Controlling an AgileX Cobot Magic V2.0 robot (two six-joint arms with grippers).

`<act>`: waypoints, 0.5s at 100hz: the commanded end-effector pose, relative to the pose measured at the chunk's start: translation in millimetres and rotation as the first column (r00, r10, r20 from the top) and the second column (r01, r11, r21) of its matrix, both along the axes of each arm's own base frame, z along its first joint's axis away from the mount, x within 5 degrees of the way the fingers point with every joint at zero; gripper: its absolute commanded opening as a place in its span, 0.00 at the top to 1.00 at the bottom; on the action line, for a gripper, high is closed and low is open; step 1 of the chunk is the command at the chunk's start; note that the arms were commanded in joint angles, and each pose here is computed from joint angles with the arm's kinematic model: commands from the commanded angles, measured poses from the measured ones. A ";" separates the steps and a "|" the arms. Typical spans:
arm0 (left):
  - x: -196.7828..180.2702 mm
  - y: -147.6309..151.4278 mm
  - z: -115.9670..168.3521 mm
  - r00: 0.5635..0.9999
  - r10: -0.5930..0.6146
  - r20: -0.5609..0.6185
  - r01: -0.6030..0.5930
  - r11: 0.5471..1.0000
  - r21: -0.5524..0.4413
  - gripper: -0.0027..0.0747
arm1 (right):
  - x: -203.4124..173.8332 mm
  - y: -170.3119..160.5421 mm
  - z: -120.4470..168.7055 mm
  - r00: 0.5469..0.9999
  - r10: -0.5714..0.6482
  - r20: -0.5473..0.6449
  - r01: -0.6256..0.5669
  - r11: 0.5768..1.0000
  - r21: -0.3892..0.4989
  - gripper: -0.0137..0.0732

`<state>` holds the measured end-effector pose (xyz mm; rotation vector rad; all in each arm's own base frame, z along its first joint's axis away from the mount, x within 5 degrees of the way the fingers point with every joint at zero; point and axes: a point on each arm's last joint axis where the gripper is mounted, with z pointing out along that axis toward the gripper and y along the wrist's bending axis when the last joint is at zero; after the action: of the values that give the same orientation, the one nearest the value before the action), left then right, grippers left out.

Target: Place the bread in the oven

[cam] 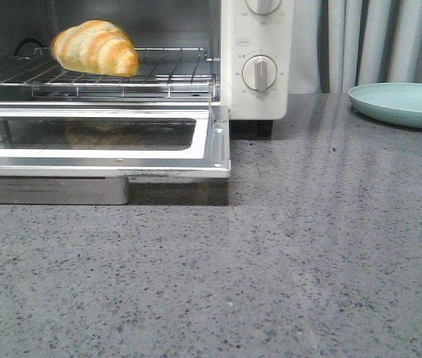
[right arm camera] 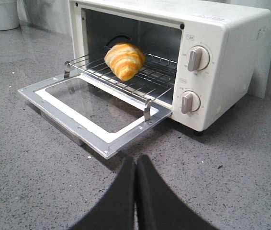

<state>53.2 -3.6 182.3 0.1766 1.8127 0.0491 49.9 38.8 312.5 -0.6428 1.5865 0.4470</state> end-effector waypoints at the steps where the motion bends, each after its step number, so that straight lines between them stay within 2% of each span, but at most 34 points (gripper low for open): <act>1: -0.1 0.1 -1.6 0.998 0.005 0.056 -0.004 1.000 -0.016 0.99 | -0.6 -0.2 15.6 0.996 0.001 0.088 -0.005 0.999 0.054 0.92; 33: -0.1 0.1 -1.6 0.998 0.005 0.056 -0.004 1.000 -0.016 0.99 | 0.0 0.1 13.4 0.996 0.000 0.086 -0.004 0.999 0.046 0.92; 39: -0.1 0.1 -1.6 0.998 0.005 0.056 -0.004 1.000 -0.016 0.99 | 3.4 -1.4 4.5 0.994 -0.039 0.098 0.040 0.999 -0.012 0.92; 50: -0.1 0.1 -1.6 0.998 0.005 0.056 -0.004 1.000 -0.016 0.99 | 9.6 -5.2 -12.8 0.983 -0.150 0.105 0.149 0.989 0.011 0.92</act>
<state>53.2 -3.6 182.3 0.1752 1.8128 0.0481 55.6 36.2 295.5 -0.6154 1.6165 0.3494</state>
